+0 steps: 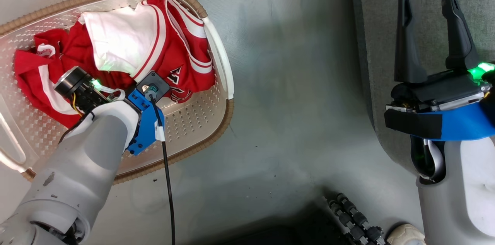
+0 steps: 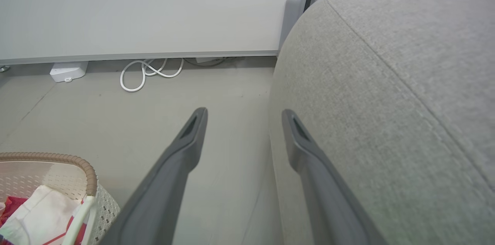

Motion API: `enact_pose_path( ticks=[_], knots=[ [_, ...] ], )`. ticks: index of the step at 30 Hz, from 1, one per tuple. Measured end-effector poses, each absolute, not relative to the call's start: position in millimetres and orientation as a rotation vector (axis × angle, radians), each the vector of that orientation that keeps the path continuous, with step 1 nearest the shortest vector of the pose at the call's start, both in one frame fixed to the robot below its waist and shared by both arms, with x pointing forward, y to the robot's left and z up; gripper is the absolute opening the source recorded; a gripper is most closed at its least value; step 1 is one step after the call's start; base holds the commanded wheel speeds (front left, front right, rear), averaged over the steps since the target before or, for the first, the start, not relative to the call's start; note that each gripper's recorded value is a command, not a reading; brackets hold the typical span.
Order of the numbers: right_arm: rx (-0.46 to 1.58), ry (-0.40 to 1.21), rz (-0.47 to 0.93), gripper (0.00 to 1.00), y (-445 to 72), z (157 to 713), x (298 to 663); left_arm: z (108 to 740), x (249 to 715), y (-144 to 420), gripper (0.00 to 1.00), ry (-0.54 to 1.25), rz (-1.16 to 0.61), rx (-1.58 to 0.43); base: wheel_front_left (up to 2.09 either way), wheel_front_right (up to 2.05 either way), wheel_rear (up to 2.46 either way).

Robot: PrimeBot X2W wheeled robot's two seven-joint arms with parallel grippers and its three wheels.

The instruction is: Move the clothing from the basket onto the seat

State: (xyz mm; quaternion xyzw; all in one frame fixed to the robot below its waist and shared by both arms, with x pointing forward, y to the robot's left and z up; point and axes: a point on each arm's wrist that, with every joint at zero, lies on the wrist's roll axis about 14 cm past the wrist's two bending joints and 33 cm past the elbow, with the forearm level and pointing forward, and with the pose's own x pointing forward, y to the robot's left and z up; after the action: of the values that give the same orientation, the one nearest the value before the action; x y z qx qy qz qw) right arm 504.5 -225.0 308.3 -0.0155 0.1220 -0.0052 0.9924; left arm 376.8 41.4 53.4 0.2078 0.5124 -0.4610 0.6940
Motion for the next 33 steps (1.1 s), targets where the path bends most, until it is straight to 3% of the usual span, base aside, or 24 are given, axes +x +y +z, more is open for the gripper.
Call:
enact_pose_path(
  ticks=[14,33],
  knots=[
    [-0.024,0.177,-0.001,1.0,-219.4,338.2,512.6,98.0,387.6,9.8,0.0,1.008,-1.027,0.36,0.0,0.0,0.0],
    [-0.011,0.028,0.045,1.0,-195.4,419.8,506.7,234.2,428.2,-19.3,0.0,0.689,-0.886,0.119,0.0,0.0,0.0]
  ],
)
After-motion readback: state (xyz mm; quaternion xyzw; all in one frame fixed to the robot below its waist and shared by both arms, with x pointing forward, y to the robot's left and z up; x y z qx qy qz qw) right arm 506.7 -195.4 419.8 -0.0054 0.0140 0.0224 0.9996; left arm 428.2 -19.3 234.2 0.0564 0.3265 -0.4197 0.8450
